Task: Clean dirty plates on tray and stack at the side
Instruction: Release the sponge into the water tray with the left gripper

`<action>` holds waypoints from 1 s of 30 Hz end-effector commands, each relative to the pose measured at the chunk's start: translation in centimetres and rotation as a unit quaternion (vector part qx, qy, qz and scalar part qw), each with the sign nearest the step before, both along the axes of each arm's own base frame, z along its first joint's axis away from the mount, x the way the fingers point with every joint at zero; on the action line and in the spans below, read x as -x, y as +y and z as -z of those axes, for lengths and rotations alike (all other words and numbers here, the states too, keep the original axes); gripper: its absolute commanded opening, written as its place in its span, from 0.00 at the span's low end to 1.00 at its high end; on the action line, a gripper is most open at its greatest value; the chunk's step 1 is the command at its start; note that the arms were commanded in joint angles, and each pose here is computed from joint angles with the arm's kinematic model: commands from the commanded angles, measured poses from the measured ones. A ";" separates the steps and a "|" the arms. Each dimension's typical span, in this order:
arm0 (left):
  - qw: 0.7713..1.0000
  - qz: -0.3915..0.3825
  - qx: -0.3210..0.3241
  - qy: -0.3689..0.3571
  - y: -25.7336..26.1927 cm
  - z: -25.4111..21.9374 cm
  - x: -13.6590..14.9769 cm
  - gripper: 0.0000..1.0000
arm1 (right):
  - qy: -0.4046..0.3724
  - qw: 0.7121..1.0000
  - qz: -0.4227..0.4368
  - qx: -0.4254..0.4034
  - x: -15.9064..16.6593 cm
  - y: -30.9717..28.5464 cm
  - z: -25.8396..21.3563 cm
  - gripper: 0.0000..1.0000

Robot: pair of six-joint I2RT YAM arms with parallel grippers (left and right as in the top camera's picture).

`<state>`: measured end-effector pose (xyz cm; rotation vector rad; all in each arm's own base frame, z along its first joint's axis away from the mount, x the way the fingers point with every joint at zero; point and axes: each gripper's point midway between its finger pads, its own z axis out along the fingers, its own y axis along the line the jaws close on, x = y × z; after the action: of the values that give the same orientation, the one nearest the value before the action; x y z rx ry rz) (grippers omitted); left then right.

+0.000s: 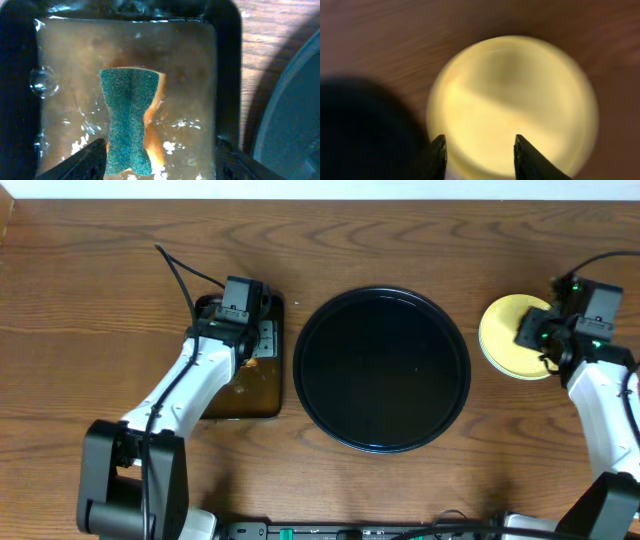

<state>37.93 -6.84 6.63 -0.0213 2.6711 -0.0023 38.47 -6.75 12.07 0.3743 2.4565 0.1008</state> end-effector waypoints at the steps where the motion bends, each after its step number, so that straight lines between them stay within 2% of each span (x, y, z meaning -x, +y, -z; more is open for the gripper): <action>1: 0.999 0.005 0.014 -0.047 -0.1 -3.6 -0.3 0.75 | -0.022 0.985 -0.157 -0.070 -0.3 7.1 -0.7 0.46; 4: 0.998 0.006 0.018 -0.063 0.0 -5.4 0.2 0.78 | -0.018 0.975 -0.205 -0.078 0.2 9.9 -0.7 0.73; 5: 0.999 0.005 0.014 -0.045 0.3 -5.5 1.6 0.79 | 0.005 0.976 -0.207 -0.074 1.0 10.4 0.0 0.99; 9: 0.999 -0.024 0.010 0.036 1.3 -4.8 6.2 0.79 | 0.111 0.978 -0.164 -0.061 4.9 9.2 2.6 0.99; 12: 0.996 -0.023 0.030 0.083 1.0 -4.8 9.2 0.79 | 0.145 0.974 -0.164 -0.060 6.7 9.4 3.0 0.99; 16: 0.995 -0.016 0.047 0.082 0.8 -5.9 11.3 0.79 | 0.156 0.974 -0.160 -0.042 8.1 9.5 2.1 0.99; 22: 0.997 0.004 0.067 -0.029 1.3 -8.4 13.6 0.79 | 0.053 0.979 -0.195 0.005 9.5 11.6 -1.6 0.99; 26: 0.982 0.011 0.096 -0.165 1.7 -11.6 15.2 0.79 | -0.043 0.978 -0.204 0.011 11.7 12.3 -4.5 0.99; 30: 0.966 0.016 0.110 -0.232 2.0 -14.2 16.5 0.79 | -0.093 0.976 -0.195 0.024 12.8 11.8 -6.4 0.99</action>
<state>22.09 -5.02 19.58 -0.0587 2.2633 -0.2662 26.24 5.44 17.56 -0.1598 2.3591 0.2509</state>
